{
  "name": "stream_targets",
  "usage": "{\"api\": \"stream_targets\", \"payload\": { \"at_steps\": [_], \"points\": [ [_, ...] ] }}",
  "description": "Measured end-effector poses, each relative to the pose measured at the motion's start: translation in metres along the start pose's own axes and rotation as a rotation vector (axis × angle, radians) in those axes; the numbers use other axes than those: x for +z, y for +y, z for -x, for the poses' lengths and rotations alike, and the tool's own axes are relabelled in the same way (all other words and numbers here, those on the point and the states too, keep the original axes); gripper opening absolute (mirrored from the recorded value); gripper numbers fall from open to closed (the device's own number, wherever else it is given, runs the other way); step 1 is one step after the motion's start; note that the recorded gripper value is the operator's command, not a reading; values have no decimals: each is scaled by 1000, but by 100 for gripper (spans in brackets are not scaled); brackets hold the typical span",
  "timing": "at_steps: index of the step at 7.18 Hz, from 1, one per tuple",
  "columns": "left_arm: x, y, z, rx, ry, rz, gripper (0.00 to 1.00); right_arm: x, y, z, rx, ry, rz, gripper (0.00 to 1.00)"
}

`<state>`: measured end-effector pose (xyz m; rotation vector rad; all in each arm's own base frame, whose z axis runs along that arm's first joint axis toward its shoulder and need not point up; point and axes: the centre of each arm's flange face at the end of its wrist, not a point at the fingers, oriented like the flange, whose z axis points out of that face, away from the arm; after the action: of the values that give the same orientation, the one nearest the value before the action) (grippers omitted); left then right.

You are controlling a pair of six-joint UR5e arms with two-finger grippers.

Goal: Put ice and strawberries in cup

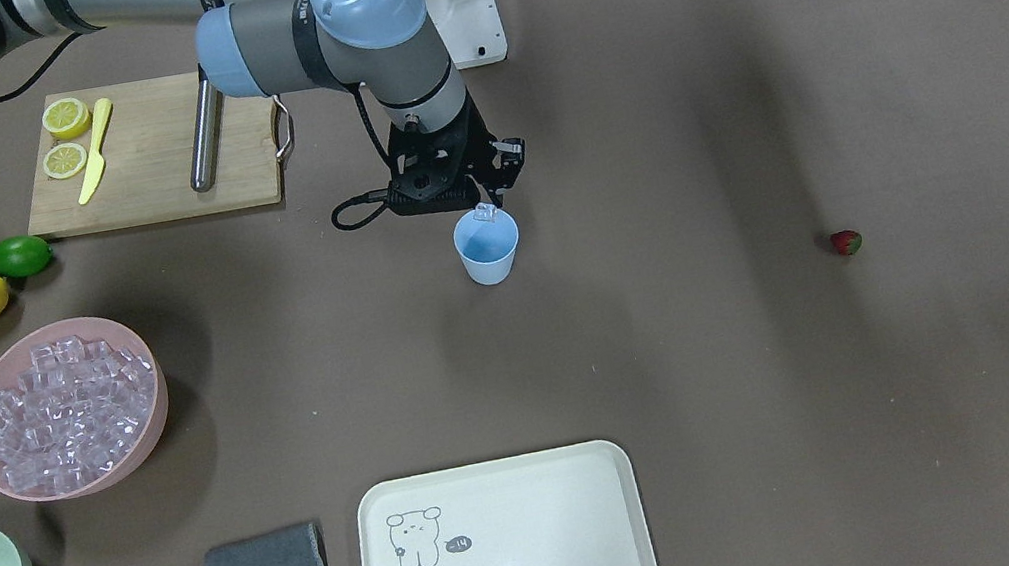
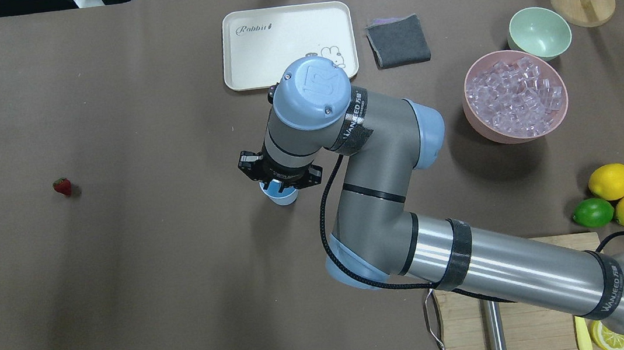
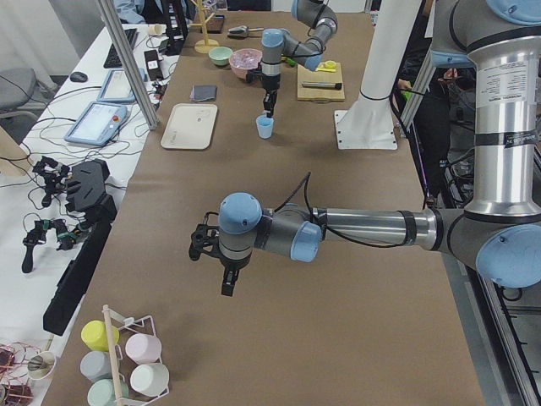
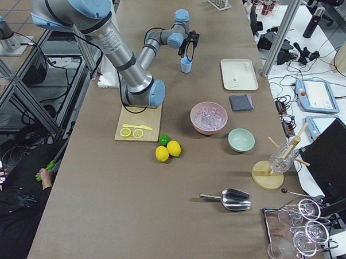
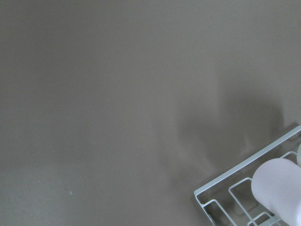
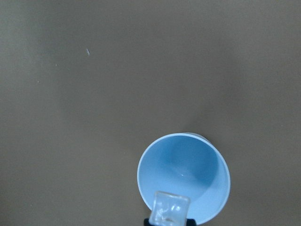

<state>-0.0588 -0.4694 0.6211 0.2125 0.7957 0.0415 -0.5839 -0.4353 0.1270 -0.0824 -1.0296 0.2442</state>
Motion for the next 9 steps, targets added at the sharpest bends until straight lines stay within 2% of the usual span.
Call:
{"api": "stream_targets", "payload": {
  "at_steps": [1, 2, 6, 7, 9],
  "points": [
    [0, 0, 0, 0, 0, 0, 98, 4, -4, -1, 3, 1, -3, 85],
    [0, 0, 0, 0, 0, 0, 98, 6, -7, -3, 7, 4, -6, 98],
    [-2, -6, -4, 6, 1, -5, 98, 1, -8, -5, 32, 0, 3, 99],
    [-1, -6, -4, 7, 1, -5, 98, -14, -13, -7, 42, -5, 16, 99],
    [-2, -7, -6, 10, 2, -6, 98, -72, -51, -44, 66, 29, 53, 99]
  ]
}}
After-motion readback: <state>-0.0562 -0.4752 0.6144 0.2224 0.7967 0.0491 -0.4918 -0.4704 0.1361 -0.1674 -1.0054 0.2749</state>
